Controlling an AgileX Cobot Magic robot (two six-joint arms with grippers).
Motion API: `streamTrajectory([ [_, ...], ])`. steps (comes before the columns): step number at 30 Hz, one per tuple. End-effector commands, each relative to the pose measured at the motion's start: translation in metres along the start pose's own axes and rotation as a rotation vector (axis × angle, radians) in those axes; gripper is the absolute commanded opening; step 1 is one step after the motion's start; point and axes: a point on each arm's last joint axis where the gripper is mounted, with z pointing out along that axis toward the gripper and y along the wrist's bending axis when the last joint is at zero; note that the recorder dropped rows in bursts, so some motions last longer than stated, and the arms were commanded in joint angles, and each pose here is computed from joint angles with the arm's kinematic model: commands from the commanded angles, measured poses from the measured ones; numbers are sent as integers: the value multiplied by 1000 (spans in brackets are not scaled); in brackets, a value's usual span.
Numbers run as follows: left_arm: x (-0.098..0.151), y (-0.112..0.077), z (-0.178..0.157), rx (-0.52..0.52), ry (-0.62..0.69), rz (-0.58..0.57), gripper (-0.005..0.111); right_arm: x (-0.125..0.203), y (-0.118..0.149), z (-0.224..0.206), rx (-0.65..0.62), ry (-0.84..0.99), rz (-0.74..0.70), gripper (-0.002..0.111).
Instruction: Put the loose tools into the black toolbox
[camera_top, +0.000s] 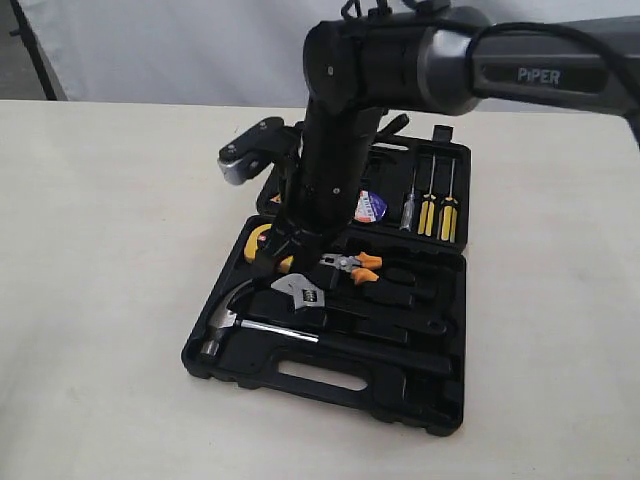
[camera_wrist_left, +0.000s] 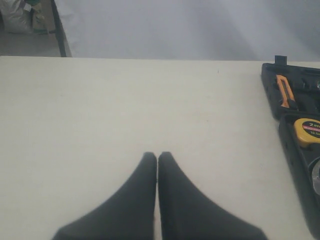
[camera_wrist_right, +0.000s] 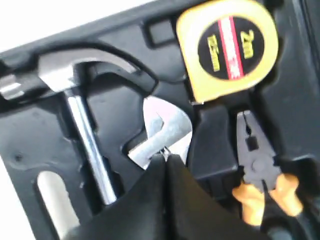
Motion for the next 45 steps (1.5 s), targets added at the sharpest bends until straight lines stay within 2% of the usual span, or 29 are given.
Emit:
streamTrajectory([
  [1, 2, 0, -1, 14, -7, -22, 1, 16, -5, 44, -34, 104, 46, 0],
  [4, 2, 0, -1, 14, -7, -22, 1, 25, -3, 78, -76, 184, 69, 0],
  [7, 2, 0, -1, 14, -7, -22, 1, 19, -4, 77, -75, 177, 65, -1],
  [12, 2, 0, -1, 14, -7, -22, 1, 1, -8, 23, -28, 43, 67, -1],
  [14, 2, 0, -1, 14, -7, -22, 1, 2, -21, -13, 23, -46, 116, -1],
  [15, 2, 0, -1, 14, -7, -22, 1, 11, -42, -30, 47, -83, 209, -1],
  [16, 2, 0, -1, 14, -7, -22, 1, 17, -53, -33, 53, -89, 263, -1],
  [17, 2, 0, -1, 14, -7, -22, 1, 34, -85, -40, 68, -95, 415, -1],
  [18, 2, 0, -1, 14, -7, -22, 1, 44, -101, -42, 76, -99, 489, -1],
  [19, 2, 0, -1, 14, -7, -22, 1, 64, -131, -43, 89, -102, 637, -1],
  [22, 2, 0, -1, 14, -7, -22, 1, 105, -182, -28, 105, -75, 813, -1],
  [26, 2, 0, -1, 14, -7, -22, 1, 132, -213, 8, 98, -18, 898, -1],
  [30, 2, 0, -1, 14, -7, -22, 1, 134, -217, 31, 98, 7, 890, -1],
  [34, 2, 0, -1, 14, -7, -22, 1, 120, -206, 39, 91, 9, 826, -1],
  [45, 2, 0, -1, 14, -7, -22, 1, 64, -180, 48, 164, -181, 636, -1],
])
